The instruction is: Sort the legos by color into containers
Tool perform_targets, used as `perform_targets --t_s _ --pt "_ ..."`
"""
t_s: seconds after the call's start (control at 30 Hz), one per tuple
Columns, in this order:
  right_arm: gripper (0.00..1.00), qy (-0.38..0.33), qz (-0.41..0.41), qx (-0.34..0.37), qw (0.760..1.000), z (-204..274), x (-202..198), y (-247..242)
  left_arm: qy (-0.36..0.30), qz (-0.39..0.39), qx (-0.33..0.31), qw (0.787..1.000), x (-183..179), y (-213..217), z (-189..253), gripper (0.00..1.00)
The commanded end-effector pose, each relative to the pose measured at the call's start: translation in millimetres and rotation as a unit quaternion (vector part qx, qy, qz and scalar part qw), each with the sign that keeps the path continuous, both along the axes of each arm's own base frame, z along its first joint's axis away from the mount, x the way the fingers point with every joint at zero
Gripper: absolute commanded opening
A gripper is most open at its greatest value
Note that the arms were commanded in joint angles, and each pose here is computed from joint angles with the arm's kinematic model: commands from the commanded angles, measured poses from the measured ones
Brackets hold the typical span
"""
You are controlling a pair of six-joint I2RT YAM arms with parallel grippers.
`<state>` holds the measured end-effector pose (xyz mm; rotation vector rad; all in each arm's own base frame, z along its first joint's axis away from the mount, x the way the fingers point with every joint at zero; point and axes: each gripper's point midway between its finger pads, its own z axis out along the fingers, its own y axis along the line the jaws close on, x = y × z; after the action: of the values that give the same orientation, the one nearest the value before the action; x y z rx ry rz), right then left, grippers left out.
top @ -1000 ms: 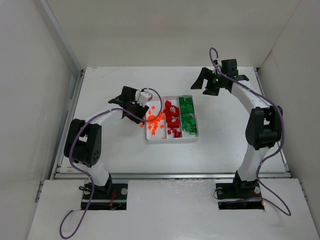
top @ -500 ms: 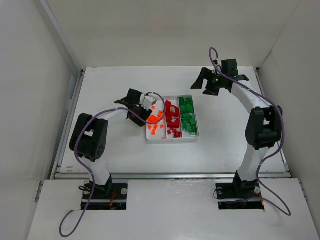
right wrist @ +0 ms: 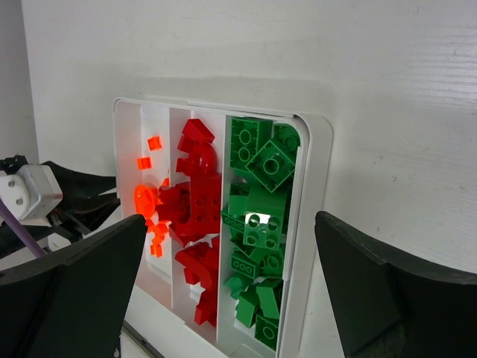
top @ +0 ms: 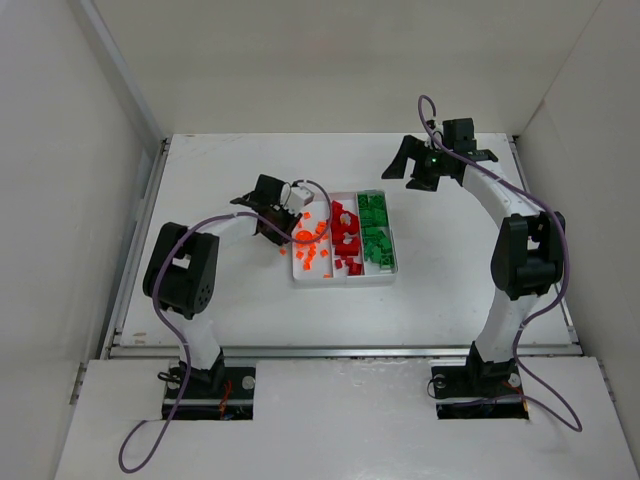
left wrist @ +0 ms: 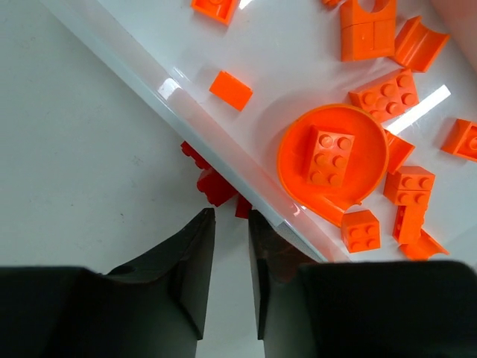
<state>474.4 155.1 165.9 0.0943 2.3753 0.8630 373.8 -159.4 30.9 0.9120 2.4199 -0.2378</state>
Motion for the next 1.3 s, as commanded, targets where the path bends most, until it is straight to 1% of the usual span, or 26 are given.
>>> perform_targets --t_s 0.0,0.13,0.27,0.33,0.5,0.53,0.83,0.87,0.9,0.93,1.03,1.07,1.27 --pt "1.00 -0.041 0.000 -0.004 0.999 29.1 3.2 -4.0 -0.011 0.009 -0.011 1.000 11.0 0.3 10.5 0.20" --pt "1.00 -0.041 0.000 -0.004 0.999 29.1 3.2 -4.0 -0.001 0.017 -0.011 1.000 9.4 8.5 8.6 0.19" --pt "1.00 -0.041 0.000 -0.004 0.999 29.1 3.2 -4.0 0.002 0.023 -0.007 1.000 7.2 17.5 6.2 0.12" --pt "1.00 -0.041 0.000 -0.004 0.999 29.1 3.2 -4.0 0.002 0.023 -0.007 1.000 7.2 17.6 6.1 0.11" --pt "1.00 -0.041 0.000 -0.004 0.999 29.1 3.2 -4.0 0.002 0.016 0.000 1.000 3.8 23.6 10.9 0.04" --pt "1.00 -0.041 0.000 -0.004 0.999 29.1 3.2 -4.0 0.006 0.018 0.005 1.000 1.4 26.0 7.7 0.01" --pt "1.00 -0.036 0.000 -0.005 0.999 25.4 1.6 -4.2 0.001 0.016 0.001 1.000 1.1 28.1 14.4 0.00" --pt "1.00 -0.036 0.000 -0.005 0.999 25.4 1.6 -4.2 0.001 0.016 0.001 1.000 1.1 28.1 14.4 0.00" --pt "1.00 -0.036 0.000 -0.005 0.999 25.4 1.6 -4.2 0.001 0.016 0.001 1.000 1.1 28.1 14.4 0.04" --pt "1.00 -0.036 0.000 -0.005 0.999 25.4 1.6 -4.2 -0.002 0.014 -0.004 1.000 3.4 25.7 17.6 0.12" --pt "1.00 -0.036 0.000 -0.005 0.999 25.4 1.6 -4.2 -0.006 0.014 -0.006 1.000 5.4 25.1 18.5 0.21" --pt "1.00 -0.036 0.000 -0.005 0.999 25.4 1.6 -4.2 -0.001 0.014 -0.004 1.000 4.8 25.3 14.5 0.23" --pt "1.00 -0.036 0.000 -0.005 0.999 25.4 1.6 -4.2 0.011 0.017 -0.003 1.000 15.9 21.6 6.1 0.23"
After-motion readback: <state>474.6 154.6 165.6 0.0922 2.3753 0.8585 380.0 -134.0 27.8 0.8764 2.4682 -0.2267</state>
